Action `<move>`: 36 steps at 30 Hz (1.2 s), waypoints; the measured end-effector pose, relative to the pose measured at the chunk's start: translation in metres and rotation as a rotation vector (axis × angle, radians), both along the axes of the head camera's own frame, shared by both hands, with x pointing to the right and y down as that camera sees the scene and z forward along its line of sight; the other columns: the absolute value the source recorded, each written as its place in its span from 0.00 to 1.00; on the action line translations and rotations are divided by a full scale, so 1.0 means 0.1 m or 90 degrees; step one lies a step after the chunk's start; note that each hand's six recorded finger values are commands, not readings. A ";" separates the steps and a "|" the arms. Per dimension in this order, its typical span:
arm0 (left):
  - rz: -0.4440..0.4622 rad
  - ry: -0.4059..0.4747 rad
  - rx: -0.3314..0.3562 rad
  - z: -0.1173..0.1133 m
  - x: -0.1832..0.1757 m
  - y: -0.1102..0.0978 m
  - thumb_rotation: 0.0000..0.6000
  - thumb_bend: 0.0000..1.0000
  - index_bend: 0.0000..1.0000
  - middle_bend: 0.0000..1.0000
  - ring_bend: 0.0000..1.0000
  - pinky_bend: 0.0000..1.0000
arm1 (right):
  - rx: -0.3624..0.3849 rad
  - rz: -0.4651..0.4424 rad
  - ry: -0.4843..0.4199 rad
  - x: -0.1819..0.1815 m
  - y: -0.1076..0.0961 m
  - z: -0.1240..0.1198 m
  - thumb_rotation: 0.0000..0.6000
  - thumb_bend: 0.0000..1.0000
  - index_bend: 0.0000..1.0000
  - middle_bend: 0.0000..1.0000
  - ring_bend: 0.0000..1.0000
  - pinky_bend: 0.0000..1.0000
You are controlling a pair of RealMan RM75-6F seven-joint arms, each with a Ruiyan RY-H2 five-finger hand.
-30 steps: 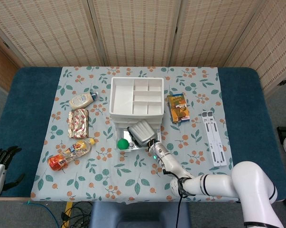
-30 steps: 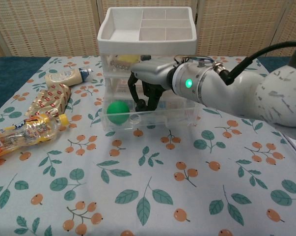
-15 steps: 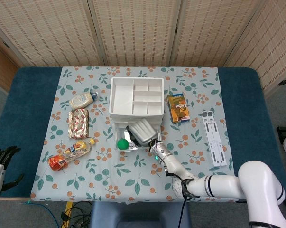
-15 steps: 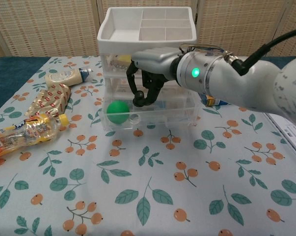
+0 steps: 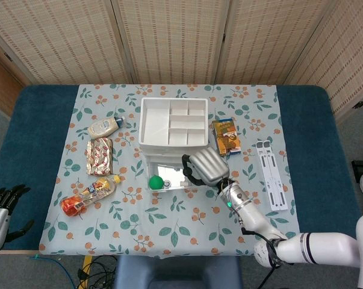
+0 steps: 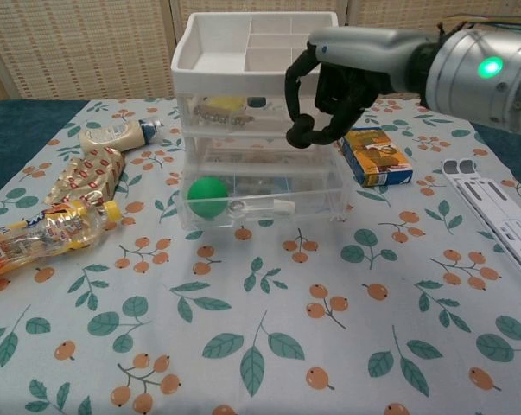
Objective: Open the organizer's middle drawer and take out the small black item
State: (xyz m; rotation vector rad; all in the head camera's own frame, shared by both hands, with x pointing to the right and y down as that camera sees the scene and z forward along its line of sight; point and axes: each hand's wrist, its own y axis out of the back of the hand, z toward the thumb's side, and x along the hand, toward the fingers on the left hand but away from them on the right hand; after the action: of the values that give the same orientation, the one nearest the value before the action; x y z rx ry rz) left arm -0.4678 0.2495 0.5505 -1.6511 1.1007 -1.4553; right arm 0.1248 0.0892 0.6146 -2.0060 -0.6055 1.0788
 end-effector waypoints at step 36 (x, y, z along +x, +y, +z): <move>0.022 0.004 -0.006 0.05 0.11 -0.04 1.00 0.22 0.19 0.18 0.19 0.12 | -0.177 0.068 -0.014 0.85 0.91 0.77 1.00 0.48 0.33 0.95 1.00 1.00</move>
State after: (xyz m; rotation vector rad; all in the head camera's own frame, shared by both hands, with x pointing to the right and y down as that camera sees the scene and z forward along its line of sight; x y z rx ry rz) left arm -0.4565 0.2452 0.5555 -1.6732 1.0653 -1.4365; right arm 0.2094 0.1804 0.6920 -2.2467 -0.6072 1.2651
